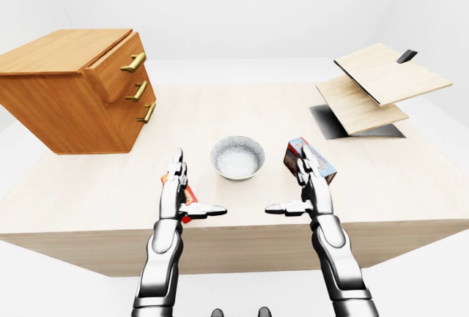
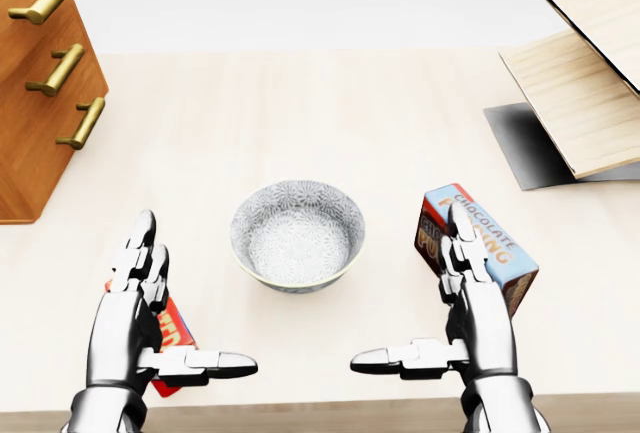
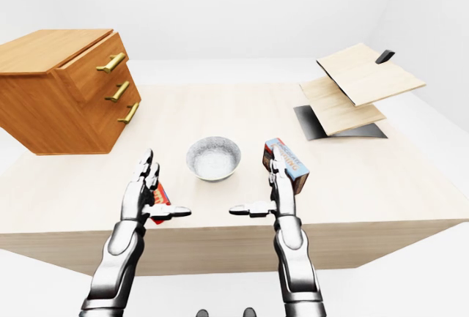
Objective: Close the top drawer of the cabinet and put the bowl on top of it.
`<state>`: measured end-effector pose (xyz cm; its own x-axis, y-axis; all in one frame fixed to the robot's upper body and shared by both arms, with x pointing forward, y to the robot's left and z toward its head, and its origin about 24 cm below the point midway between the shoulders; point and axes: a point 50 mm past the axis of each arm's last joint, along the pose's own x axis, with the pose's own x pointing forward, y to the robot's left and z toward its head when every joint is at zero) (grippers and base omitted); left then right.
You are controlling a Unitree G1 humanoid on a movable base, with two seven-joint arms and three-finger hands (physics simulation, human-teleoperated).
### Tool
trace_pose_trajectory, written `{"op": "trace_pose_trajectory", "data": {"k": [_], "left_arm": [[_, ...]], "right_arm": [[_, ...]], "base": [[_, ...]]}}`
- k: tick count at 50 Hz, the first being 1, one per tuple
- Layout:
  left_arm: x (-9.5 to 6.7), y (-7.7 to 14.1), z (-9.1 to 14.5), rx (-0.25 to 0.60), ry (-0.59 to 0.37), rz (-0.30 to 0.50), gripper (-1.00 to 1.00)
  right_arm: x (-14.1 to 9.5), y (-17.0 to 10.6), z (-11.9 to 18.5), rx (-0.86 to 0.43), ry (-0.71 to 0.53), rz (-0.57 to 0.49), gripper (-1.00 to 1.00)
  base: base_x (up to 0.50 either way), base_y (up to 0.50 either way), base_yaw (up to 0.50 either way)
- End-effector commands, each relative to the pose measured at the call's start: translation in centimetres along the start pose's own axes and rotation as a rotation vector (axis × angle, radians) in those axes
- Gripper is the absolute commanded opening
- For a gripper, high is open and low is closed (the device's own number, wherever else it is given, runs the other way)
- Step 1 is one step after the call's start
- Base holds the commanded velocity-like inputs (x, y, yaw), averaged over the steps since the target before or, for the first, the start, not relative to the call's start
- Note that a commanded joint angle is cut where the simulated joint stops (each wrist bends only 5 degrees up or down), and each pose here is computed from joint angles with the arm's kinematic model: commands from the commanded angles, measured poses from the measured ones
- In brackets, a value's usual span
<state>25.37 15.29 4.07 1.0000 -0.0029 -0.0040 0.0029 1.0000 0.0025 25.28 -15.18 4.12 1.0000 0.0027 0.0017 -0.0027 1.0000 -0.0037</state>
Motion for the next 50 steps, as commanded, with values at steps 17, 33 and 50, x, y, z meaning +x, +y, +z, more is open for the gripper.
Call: {"op": "trace_pose_trajectory", "data": {"k": [17, 33, 50], "left_arm": [[-4.0, 2.0, 3.5, -0.012, -0.101, 0.006, 1.0], [-5.1, 2.6, 4.7, -0.004, -0.149, 0.033, 1.0], [-4.2, 2.6, 4.3, -0.003, -0.132, 0.033, 1.0]], "right_arm": [[-3.2, -0.5, 2.1, 0.012, -0.101, 0.002, 1.0], [-4.0, -0.8, 2.8, 0.032, -0.118, 0.003, 1.0], [-4.0, -0.9, 2.8, 0.031, -0.12, 0.001, 1.0]], "base": [[0.0, 0.0, 0.0], [0.0, 0.0, 0.0], [0.01, 0.0, 0.0]]}}
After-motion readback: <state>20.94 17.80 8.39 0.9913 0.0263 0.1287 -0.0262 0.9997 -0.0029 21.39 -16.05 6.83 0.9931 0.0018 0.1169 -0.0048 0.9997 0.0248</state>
